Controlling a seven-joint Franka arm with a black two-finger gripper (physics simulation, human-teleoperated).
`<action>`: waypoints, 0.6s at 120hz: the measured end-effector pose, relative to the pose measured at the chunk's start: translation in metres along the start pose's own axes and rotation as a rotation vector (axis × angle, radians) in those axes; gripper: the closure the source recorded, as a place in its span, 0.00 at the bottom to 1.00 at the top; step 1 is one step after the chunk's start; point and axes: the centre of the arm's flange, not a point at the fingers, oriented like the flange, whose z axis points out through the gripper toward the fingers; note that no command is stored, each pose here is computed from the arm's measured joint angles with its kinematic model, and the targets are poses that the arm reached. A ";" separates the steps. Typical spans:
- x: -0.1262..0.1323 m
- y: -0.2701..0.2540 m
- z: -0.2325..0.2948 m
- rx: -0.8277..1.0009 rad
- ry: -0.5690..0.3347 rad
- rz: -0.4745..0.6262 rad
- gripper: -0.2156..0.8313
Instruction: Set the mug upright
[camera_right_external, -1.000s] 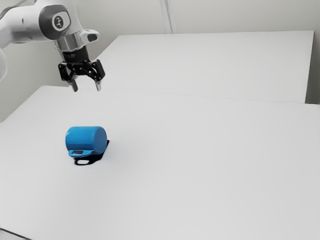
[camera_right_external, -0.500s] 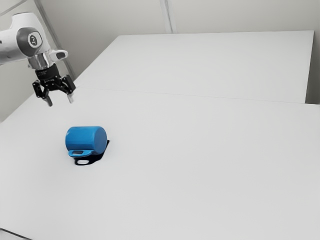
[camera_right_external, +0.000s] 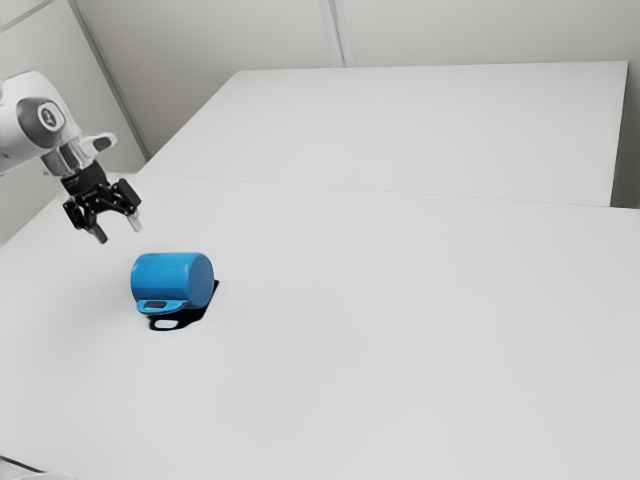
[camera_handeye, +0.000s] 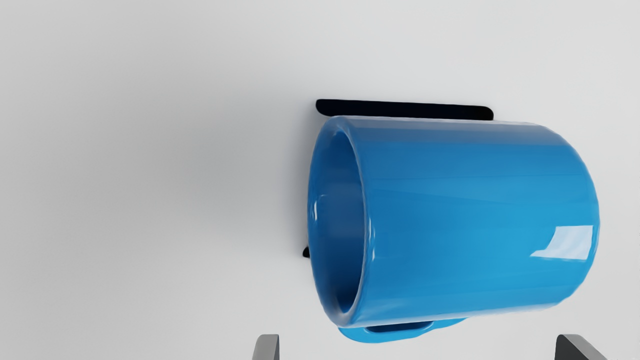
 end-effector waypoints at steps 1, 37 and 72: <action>0.000 -0.001 0.002 -0.003 -0.001 0.001 0.21; 0.002 -0.025 0.056 -0.122 0.019 0.025 0.21; 0.003 -0.023 0.076 -0.285 0.105 0.057 0.21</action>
